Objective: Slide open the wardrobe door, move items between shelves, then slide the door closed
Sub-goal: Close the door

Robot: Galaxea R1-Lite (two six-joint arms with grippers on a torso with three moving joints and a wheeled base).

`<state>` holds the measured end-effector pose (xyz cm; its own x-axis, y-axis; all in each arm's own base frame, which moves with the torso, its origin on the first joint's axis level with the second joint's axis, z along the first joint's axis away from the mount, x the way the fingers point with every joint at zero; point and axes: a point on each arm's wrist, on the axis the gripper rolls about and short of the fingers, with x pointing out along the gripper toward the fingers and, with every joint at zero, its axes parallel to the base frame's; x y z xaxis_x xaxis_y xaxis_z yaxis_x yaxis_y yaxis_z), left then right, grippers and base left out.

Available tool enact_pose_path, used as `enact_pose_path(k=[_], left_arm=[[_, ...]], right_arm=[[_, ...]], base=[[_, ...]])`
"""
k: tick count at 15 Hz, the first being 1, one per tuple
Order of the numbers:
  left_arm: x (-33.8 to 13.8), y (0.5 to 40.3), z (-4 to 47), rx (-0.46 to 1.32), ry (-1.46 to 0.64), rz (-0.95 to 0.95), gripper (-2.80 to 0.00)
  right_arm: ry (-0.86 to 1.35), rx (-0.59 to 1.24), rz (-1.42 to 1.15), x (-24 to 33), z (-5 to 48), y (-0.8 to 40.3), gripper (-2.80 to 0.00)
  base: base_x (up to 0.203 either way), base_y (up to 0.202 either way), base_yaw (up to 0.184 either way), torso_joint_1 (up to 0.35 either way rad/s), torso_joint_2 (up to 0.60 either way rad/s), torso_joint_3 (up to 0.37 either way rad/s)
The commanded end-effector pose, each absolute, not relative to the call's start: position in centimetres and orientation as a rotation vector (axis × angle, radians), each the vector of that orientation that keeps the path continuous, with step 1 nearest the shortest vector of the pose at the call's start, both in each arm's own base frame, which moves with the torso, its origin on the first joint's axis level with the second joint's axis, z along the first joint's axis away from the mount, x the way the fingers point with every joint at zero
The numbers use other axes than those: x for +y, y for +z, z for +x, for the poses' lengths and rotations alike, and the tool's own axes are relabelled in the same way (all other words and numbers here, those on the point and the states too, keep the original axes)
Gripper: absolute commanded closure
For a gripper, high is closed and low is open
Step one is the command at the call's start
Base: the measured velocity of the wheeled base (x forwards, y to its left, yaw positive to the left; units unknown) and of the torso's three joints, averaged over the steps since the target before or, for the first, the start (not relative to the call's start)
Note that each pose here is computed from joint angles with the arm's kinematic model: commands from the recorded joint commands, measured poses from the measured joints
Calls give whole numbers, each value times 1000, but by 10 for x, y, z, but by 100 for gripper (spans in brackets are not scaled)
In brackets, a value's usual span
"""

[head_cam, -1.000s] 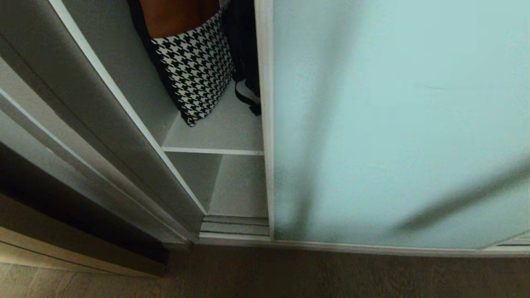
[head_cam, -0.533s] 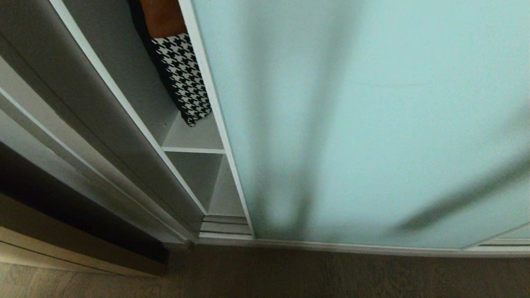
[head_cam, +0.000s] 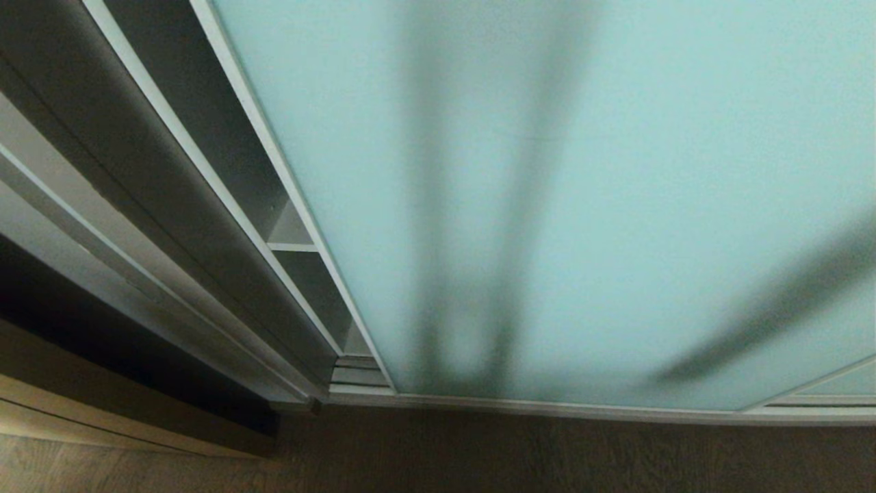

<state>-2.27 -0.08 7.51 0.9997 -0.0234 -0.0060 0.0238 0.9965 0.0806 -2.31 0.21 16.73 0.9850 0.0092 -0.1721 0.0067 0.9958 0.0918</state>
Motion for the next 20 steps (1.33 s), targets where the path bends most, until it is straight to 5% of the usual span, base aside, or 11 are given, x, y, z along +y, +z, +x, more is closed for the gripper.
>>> enact_pose_path(k=[1,6,12,15,20], left_arm=[[-1,75,-23,6,-25,81,0],[-1,75,-23,7,-23,81,0],[-1,75,-23,7,-23,81,0],[-1,75,-23,6,-23,81,0],[-1,75,-23,7,-23,81,0]], right_arm=[[59,128,76,1,-21,135,0],[65,60,70,1,-30,85,0],[7,-46,150,0,-23,80,0],[19,-15,-105,0,-23,76,0],[23,-7,-74,0,-23,76,0]], base=[[0,0,0,0,0,0],[0,0,0,0,0,0],[0,0,0,0,0,0],[0,0,0,0,0,0],[0,0,0,0,0,0]])
